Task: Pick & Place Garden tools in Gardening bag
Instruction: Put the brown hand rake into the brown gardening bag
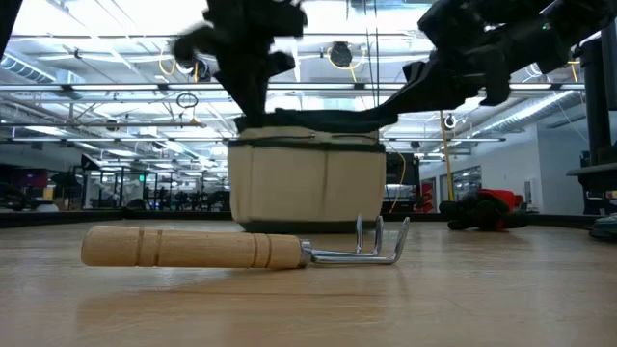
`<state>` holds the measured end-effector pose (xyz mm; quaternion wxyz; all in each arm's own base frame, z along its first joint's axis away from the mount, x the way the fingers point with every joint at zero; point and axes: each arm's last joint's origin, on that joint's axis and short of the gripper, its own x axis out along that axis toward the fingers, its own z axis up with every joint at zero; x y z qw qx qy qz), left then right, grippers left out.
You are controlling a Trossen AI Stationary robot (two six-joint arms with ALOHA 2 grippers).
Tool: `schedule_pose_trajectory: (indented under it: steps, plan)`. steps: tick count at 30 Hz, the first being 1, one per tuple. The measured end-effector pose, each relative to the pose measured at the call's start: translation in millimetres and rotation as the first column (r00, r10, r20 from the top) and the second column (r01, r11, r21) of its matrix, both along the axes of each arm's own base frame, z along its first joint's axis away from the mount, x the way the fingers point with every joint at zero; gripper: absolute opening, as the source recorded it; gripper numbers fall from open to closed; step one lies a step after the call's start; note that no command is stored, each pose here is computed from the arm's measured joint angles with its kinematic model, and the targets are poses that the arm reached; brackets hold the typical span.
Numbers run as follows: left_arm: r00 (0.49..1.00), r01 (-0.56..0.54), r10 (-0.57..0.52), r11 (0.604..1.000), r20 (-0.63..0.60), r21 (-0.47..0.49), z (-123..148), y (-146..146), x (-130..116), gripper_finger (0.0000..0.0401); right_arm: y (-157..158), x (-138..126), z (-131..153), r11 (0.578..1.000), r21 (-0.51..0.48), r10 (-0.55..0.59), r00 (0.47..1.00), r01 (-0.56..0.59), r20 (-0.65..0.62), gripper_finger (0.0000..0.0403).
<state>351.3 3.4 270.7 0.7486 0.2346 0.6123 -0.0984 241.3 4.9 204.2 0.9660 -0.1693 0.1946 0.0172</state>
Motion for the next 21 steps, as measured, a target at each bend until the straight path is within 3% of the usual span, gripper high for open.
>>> schedule_pose_trajectory:
  steps: [8, 13, 21]
  plan:
    - [1.000, -0.030, 0.030, 0.999, 0.003, 0.034, 0.2, 6.6, 0.1, 0.0010, -2.0, 0.4, 0.9, 1.000, -0.006, -0.025, 1.000, 0.025, 0.010, 0.0000]
    - [0.997, -0.082, 0.082, 0.997, 0.011, -0.006, 0.1, 6.5, 0.1, 0.0009, -1.6, 0.5, 1.1, 1.000, -0.002, -0.004, 1.000, 0.004, 0.012, 0.0000]
    - [0.983, -0.182, 0.182, 0.983, 0.011, -0.023, -0.3, 5.8, -1.3, 0.0057, -3.4, 0.5, 1.1, 1.000, -0.010, -0.006, 1.000, 0.006, 0.013, 0.0008]
